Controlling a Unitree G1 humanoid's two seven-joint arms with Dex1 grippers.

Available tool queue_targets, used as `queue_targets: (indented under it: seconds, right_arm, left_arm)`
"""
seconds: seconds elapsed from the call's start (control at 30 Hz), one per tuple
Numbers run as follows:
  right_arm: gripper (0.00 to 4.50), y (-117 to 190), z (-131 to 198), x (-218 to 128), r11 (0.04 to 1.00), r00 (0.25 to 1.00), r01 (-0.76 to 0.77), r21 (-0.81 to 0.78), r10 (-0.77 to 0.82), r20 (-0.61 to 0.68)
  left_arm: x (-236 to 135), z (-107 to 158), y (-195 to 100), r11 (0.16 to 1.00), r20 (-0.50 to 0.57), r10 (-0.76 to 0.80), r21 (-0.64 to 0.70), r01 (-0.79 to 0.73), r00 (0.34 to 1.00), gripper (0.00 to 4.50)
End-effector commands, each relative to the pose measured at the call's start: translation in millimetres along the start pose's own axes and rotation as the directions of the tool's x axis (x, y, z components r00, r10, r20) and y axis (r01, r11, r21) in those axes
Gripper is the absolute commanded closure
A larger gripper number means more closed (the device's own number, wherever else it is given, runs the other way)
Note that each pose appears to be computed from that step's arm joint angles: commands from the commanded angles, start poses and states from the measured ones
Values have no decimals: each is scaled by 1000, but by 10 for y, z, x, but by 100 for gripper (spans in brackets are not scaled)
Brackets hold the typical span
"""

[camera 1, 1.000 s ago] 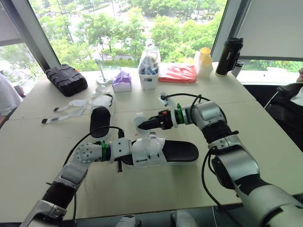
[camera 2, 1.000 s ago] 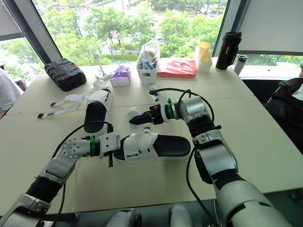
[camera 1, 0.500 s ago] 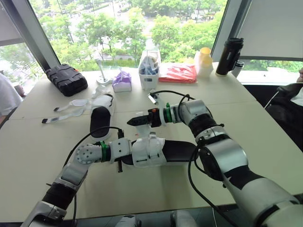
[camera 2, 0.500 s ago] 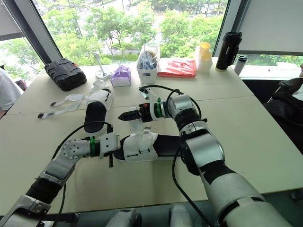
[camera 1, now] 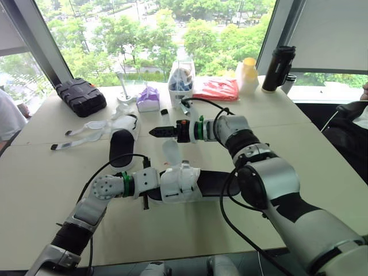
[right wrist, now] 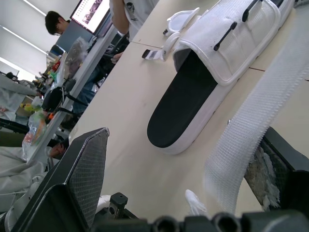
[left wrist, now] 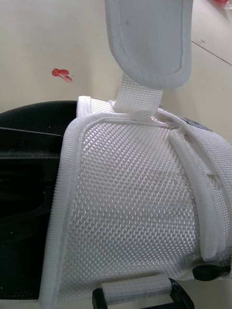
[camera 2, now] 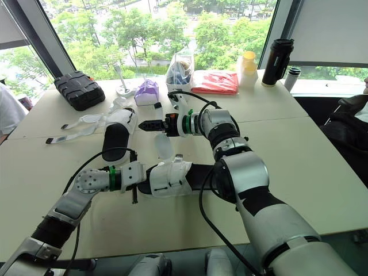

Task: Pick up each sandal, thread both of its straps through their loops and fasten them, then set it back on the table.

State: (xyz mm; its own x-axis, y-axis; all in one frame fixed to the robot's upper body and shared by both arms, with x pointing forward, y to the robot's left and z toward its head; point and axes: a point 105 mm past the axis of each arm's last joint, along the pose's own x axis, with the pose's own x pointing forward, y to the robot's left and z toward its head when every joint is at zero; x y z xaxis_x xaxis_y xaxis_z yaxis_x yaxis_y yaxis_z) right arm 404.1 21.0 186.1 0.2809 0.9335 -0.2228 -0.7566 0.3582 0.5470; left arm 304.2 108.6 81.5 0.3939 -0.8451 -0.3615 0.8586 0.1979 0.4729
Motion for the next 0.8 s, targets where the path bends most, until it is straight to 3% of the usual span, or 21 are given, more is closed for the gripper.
queue_targets:
  seconds: [0.03,0.1,0.2,0.43,0.6,0.7,0.8]
  right_arm:
    - [22,181,241,23,998,997,-48,-46,51,65]
    - [22,207,275,18,997,995,-61,-47,65,78]
    - [102,242,312,4,995,992,-82,-53,86,89]
    - [444,390,368,-69,978,981,-176,-110,184,67]
    - [444,512,297,-184,939,968,-245,-242,250,-9]
    - [444,688,118,-382,823,947,-302,-481,318,-48]
    - [444,734,-190,-553,739,945,-314,-596,302,-124]
  left_arm:
    - [51,-275,-223,995,-95,-71,-82,63,993,450]
    - [51,-276,-220,995,-96,-72,-82,64,993,450]
    - [52,-276,-219,995,-96,-72,-82,64,993,450]
    - [53,-274,-226,994,-94,-74,-87,66,993,450]
    - [60,-258,-217,993,-80,-64,-108,55,995,450]
    - [70,-223,-202,988,-51,-45,-149,37,998,450]
    - [70,-225,-219,985,-49,-51,-165,42,998,450]
